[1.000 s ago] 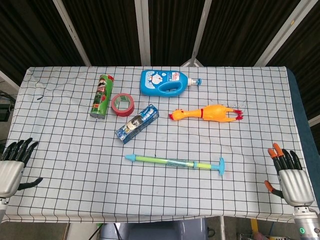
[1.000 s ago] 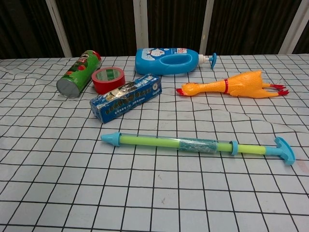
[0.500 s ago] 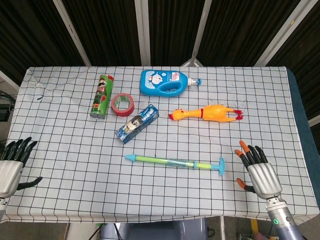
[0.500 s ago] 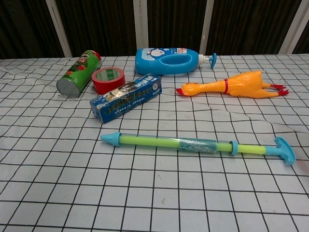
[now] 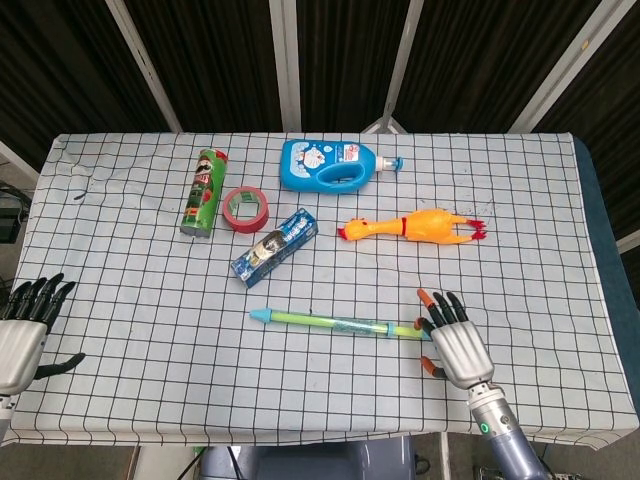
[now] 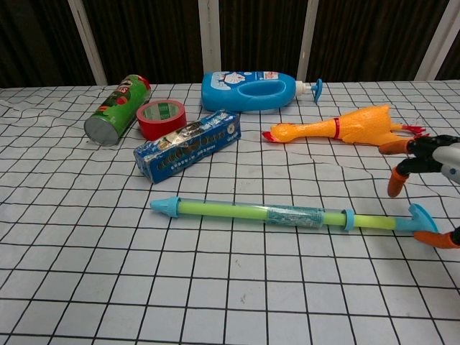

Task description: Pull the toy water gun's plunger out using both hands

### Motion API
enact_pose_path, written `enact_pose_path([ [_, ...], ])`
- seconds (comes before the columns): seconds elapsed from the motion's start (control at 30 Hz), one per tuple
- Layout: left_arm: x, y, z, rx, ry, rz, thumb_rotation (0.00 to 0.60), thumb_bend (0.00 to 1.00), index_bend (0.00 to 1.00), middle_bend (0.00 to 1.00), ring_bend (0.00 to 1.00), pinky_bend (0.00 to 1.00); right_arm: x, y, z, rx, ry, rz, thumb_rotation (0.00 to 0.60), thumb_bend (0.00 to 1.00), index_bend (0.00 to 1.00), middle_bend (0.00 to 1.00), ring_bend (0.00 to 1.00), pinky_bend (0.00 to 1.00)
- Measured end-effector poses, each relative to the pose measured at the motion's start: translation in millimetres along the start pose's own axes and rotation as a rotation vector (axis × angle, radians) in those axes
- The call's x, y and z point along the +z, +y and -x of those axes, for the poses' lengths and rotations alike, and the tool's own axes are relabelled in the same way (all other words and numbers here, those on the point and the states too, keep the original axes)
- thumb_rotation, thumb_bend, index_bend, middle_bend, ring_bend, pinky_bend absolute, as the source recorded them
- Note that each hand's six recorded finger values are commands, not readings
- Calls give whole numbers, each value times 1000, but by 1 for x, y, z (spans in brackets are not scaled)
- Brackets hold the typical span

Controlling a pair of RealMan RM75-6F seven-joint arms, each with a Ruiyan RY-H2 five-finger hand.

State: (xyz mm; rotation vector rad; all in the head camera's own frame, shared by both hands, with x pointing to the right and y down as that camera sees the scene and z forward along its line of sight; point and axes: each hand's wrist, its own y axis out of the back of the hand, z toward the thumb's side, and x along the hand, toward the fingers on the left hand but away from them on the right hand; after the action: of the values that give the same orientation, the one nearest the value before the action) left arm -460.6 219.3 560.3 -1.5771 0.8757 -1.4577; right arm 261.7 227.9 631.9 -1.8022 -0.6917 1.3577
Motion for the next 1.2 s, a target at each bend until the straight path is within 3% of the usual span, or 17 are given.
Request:
enact_pose_path([
  [0.2, 0, 0, 0, 3, -2, -3, 600, 45, 0, 0, 0, 0, 14, -15, 14, 13, 1, -14, 600, 303, 396, 111, 0, 0],
  [0.57, 0, 1, -1, 10, -2, 0, 600, 45, 0, 0, 0, 0, 10, -27, 30, 33, -32, -42, 600, 313, 412, 111, 0, 0],
  [1.2, 3, 0, 0, 11, -13, -2, 600, 45, 0, 0, 0, 0, 3, -38, 41, 70, -70, -54, 600, 474, 463, 113, 0, 0],
])
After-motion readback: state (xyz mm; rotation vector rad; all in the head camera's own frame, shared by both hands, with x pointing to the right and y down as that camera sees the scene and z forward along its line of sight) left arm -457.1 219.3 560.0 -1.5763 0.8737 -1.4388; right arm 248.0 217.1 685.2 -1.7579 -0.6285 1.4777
